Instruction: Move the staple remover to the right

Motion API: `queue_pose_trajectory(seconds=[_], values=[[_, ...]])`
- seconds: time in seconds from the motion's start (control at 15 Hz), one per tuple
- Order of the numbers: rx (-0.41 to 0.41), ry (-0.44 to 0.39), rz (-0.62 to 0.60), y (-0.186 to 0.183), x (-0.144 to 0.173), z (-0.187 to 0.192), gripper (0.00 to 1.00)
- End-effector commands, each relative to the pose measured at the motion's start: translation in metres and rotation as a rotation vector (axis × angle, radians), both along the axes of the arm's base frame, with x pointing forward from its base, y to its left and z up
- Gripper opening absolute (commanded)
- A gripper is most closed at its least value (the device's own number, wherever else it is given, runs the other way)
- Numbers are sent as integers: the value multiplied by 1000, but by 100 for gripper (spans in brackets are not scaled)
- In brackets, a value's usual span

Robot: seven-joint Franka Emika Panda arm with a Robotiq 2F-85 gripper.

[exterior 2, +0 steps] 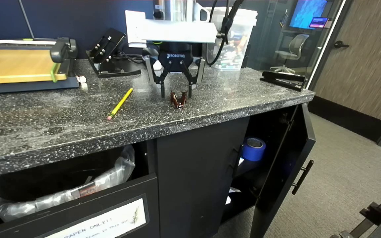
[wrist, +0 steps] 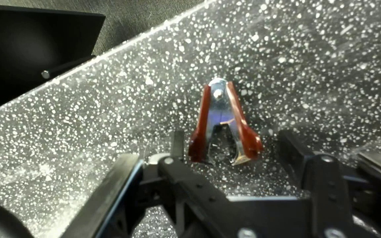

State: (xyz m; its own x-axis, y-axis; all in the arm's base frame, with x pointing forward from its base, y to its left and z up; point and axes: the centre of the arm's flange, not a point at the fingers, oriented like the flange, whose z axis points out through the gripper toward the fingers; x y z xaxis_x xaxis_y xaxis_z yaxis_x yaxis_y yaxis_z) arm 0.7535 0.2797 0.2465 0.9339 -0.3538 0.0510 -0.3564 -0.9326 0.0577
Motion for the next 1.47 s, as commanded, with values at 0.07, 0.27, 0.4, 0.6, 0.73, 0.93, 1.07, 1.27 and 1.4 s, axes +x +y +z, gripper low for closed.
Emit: queue_pose_trajectory(seconds=[0.07,0.27,0.4,0.6,0.73,0.93,1.07,1.27,1.4], values=[[2,4,-33,13,40,17,35],[7,22,-52,7,45,25,13],[21,38,-75,-4,50,36,2],[47,-3,-136,-46,67,68,6],[60,-44,-209,-88,80,77,6],[66,-97,-336,-161,99,82,6],[72,-101,-433,-211,112,80,6],[75,-74,-551,-274,124,65,6],[62,-70,-614,-310,126,52,6]])
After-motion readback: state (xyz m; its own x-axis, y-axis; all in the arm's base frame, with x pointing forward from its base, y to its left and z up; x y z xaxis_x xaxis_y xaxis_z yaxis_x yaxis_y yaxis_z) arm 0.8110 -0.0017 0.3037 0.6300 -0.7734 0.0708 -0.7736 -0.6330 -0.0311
